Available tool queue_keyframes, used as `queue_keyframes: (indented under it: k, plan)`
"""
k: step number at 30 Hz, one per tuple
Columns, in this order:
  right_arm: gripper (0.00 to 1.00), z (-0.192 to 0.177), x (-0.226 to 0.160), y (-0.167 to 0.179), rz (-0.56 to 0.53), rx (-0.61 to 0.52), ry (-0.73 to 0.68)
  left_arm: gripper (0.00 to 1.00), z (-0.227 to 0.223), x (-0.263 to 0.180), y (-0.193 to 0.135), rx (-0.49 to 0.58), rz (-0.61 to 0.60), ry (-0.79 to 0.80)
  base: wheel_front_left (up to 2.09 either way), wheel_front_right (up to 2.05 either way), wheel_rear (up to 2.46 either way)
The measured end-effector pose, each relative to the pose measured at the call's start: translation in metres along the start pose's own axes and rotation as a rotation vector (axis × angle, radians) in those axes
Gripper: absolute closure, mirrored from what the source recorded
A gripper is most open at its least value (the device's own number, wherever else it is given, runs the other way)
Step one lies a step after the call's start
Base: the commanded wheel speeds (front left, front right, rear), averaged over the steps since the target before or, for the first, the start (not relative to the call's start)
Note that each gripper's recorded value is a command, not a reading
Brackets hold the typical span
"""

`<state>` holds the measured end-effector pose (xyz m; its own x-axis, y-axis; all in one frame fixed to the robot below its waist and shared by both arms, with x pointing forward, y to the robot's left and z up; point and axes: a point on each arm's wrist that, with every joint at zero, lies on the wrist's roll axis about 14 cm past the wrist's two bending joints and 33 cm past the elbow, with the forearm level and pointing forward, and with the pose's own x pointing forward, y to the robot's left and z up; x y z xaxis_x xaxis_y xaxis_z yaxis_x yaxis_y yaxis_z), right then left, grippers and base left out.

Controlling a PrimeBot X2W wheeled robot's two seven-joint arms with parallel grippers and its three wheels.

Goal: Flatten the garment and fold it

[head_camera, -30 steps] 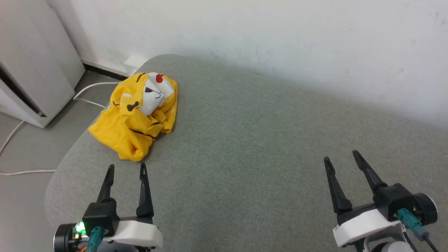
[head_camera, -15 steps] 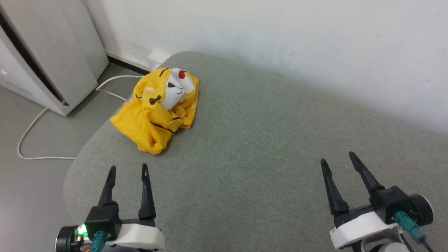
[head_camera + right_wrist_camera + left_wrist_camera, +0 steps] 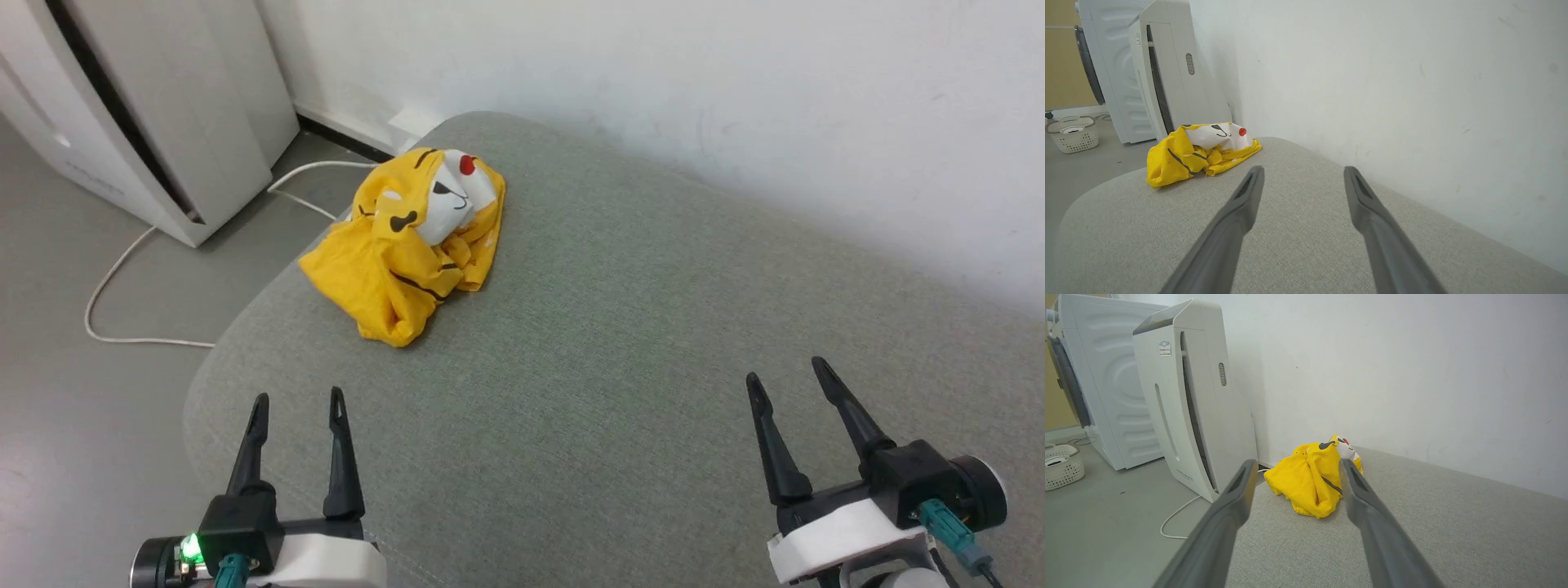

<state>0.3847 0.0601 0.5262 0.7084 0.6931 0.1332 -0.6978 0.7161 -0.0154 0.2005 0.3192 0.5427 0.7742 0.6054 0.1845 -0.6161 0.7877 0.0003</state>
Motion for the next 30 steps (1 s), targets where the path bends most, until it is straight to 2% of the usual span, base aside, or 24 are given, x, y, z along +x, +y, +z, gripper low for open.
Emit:
queue_keyframes:
  k: [18, 21, 24, 30]
  plan:
    - [0.0, 0.0, 0.006, 0.01, 0.032, 0.006, -0.01, 0.0, -0.001, -0.005, 0.008, -0.007, 0.027, 0.001, 0.0, 0.0, 0.0]
    - [0.0, -0.003, 0.006, 0.01, 0.034, 0.01, -0.005, 0.0, -0.014, -0.005, 0.0, -0.009, -0.012, 0.044, 0.0, 0.0, 0.0]
    - [0.0, -0.006, 0.008, 0.008, 0.037, -0.001, -0.006, 0.0, -0.041, 0.0, -0.01, -0.013, -0.082, 0.161, 0.0, 0.0, 0.0]
    - [0.0, -0.011, 0.013, 0.005, 0.051, -0.004, -0.016, 0.0, -0.048, 0.058, -0.019, 0.061, -0.186, 0.268, 0.0, 0.0, 0.0]
